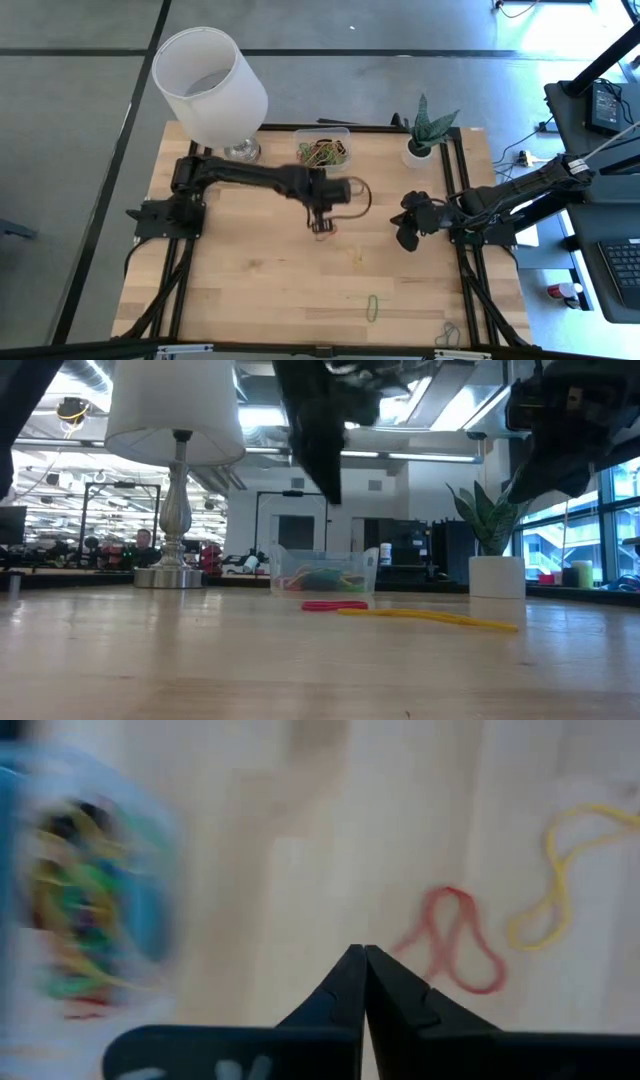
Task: Pick and place rubber bands into bin
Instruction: Put the red rubber band into the transparent bin
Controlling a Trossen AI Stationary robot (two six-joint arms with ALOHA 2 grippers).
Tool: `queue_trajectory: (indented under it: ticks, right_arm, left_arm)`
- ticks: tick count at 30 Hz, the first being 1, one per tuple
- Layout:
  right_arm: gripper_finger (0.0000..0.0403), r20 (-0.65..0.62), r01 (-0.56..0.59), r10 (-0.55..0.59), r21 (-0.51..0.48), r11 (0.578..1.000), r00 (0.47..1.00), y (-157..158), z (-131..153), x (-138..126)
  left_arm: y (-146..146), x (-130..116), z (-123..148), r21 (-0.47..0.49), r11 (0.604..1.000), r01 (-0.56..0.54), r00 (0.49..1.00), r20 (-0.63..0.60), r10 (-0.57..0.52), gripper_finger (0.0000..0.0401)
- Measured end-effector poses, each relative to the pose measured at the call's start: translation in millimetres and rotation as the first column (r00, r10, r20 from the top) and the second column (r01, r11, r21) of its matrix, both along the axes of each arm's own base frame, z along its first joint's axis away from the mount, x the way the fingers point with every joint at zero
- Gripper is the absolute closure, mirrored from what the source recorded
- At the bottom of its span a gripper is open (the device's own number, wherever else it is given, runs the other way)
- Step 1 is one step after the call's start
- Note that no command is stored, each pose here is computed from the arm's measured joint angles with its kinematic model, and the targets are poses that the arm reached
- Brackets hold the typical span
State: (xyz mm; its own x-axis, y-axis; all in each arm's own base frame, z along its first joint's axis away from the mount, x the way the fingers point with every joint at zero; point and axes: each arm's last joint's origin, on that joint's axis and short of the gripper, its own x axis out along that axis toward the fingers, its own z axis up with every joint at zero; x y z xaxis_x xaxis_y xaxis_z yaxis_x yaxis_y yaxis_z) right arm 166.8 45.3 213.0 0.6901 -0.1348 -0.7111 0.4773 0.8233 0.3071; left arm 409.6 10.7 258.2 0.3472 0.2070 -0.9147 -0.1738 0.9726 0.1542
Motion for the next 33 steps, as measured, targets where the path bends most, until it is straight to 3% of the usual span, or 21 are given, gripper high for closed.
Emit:
queue_trajectory:
  ticks: [3, 7, 11, 16, 25, 30, 33]
  right_arm:
    - [0.0397, 0.012, 0.047, -0.047, -0.006, 0.999, 0.999, -1, 0, 1]
    - [0.0397, 0.018, 0.098, -0.098, 0.022, 0.995, 0.995, -2, -1, 2]
    - [0.0397, 0.014, 0.127, -0.128, 0.04, 0.991, 0.992, -3, -2, 3]
    - [0.0397, 0.016, 0.121, -0.122, 0.036, 0.992, 0.992, -2, -4, 6]
    - [0.0397, -0.022, 0.088, -0.088, -0.009, 0.996, 0.996, -2, -8, 7]
    - [0.0397, -0.031, 0.057, -0.058, -0.035, 0.998, 0.998, -2, -8, 7]
    - [0.0397, -0.035, 0.053, -0.054, -0.037, 0.998, 0.998, -1, -9, 8]
  left_arm:
    - [18, -3, 20, 0.043, 0.998, 0.046, 0.998, 0.032, -0.048, 0.0399]
    - [31, -6, 17, 0.016, 0.991, 0.135, 0.991, 0.003, -0.136, 0.0398]
    - [29, -8, -7, -0.017, 0.971, 0.239, 0.969, -0.064, -0.24, 0.0385]
    - [18, -14, -38, -0.059, 0.963, 0.265, 0.958, -0.098, -0.269, 0.0338]
    - [-11, -9, -72, -0.067, 0.951, 0.301, 0.953, 0.046, -0.298, 0.0252]
    - [-25, -9, -88, -0.034, 0.942, 0.335, 0.935, 0.133, -0.328, 0.0234]
    - [-30, -12, -96, -0.018, 0.942, 0.336, 0.936, 0.114, -0.332, 0.0233]
